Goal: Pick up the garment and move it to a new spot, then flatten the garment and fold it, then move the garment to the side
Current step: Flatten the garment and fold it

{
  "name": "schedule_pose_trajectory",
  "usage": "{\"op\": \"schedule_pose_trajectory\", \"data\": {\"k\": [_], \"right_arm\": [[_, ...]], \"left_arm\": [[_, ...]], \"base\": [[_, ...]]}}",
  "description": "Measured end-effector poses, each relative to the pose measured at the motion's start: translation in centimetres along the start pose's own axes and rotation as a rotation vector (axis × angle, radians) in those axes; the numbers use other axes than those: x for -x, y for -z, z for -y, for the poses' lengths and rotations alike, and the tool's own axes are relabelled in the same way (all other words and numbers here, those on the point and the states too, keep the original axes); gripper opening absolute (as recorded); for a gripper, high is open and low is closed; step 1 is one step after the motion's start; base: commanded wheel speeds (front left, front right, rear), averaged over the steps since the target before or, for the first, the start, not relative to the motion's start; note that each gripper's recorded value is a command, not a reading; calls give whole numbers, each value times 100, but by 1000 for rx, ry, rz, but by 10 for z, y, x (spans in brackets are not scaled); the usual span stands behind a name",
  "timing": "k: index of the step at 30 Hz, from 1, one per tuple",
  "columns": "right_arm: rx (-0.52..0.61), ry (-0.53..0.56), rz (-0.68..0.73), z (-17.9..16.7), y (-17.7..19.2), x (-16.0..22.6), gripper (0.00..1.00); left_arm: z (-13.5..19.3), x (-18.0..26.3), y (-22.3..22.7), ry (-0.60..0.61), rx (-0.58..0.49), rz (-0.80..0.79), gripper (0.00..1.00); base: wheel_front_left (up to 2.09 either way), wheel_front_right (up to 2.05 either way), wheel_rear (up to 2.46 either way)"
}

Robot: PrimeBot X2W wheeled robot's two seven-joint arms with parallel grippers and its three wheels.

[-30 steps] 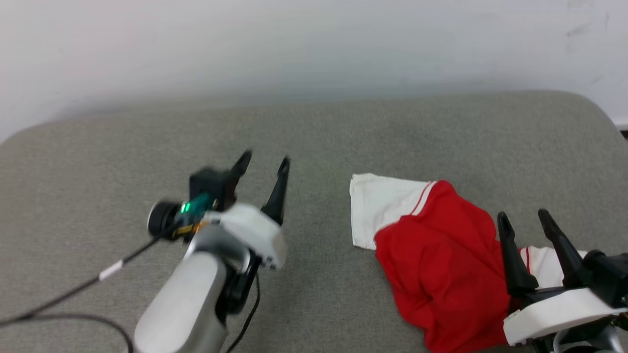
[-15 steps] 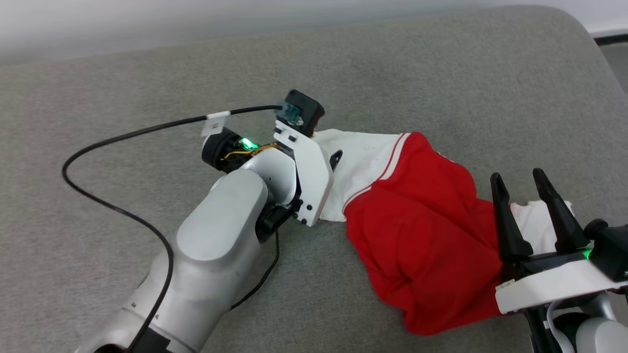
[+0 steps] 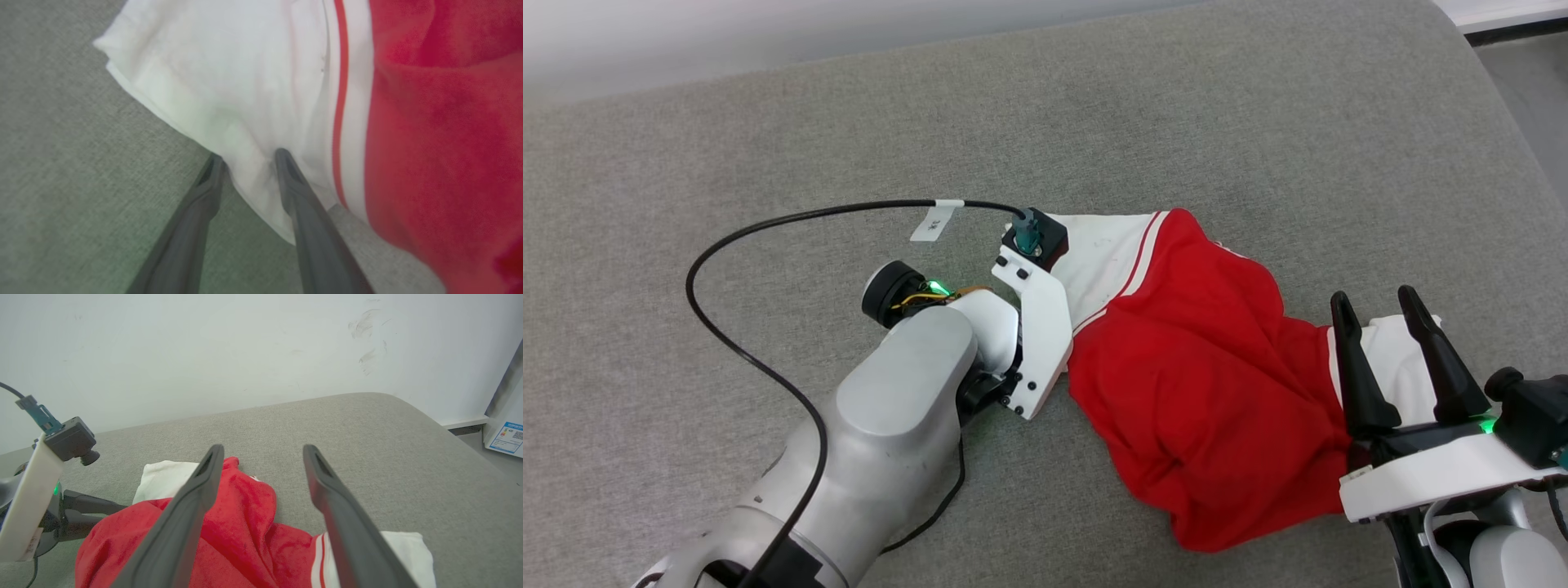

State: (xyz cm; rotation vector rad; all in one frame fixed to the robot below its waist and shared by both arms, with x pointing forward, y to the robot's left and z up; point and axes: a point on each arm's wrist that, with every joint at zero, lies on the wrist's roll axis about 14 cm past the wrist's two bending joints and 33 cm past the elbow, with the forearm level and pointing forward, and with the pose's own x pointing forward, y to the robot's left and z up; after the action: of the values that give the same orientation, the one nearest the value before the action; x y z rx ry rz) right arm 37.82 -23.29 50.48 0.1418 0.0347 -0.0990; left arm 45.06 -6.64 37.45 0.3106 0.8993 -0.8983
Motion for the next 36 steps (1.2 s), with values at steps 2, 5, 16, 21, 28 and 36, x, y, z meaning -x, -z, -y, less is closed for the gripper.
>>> {"op": "schedule_pose_trajectory", "data": {"k": [2, 5, 16, 21, 28, 36], "right_arm": [[-1, -2, 3, -1, -1, 0, 100], [-1, -3, 7, -1, -3, -1, 100], [-6, -80, 22, -25, -13, -3, 100], [-12, -129, 18, -41, -16, -3, 100], [-19, -200, 24, -65, -23, -2, 100], [-15, -242, 29, -78, -29, 5, 100]], "left_arm": [[-2, 1, -3, -6, 5, 36, 0], [-6, 4, -6, -23, 10, 82, 0], [-46, 62, -18, -186, 95, 377, 0], [-63, 100, 12, -291, 176, 455, 0], [-77, 154, 93, -474, 377, 464, 0], [-34, 165, 196, -521, 690, 334, 0]], "base": [[0, 0, 0], [0, 0, 0], [0, 0, 0], [0, 0, 0], [0, 0, 0], [0, 0, 0]]}}
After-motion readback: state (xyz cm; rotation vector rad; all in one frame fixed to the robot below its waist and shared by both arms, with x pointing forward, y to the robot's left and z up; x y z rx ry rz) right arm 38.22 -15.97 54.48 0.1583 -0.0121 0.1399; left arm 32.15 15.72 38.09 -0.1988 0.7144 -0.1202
